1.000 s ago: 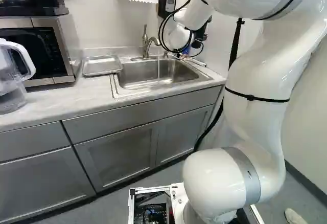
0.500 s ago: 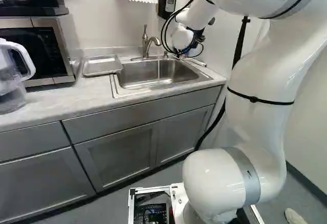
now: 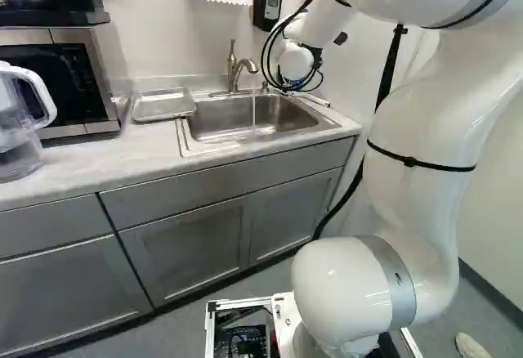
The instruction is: Rinse the cup and place it in the tray
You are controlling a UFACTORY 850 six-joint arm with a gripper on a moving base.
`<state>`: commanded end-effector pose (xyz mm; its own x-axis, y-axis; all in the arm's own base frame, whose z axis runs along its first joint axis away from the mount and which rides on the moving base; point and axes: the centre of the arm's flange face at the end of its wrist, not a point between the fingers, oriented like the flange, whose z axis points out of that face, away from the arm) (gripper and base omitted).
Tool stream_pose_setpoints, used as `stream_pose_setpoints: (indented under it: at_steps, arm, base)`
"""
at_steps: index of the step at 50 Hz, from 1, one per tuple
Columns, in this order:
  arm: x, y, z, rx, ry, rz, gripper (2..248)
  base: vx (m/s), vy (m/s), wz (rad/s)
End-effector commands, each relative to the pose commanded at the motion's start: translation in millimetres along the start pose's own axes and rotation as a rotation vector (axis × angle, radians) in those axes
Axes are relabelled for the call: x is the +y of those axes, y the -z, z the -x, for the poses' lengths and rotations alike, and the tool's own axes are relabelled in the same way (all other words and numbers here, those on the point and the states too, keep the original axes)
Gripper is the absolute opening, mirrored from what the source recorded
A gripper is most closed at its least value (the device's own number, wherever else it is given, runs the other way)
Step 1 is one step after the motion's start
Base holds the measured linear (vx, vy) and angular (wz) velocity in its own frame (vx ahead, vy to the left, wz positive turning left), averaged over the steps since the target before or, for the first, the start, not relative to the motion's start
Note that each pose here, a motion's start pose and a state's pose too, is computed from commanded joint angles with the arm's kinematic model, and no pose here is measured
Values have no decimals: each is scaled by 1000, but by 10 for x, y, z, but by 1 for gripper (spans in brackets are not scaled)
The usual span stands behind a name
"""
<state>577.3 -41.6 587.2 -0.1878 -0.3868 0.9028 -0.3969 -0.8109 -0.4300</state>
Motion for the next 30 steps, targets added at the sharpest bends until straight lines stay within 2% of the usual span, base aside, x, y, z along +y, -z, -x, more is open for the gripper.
stream_pose_setpoints:
  at_steps: [18, 30]
  arm:
    - [36, -75, -47, -6, -89, -78, 125]
    - [32, -110, -43, -31, -14, -136, 125]
  base:
    - [0, 0, 0]
    - [0, 0, 0]
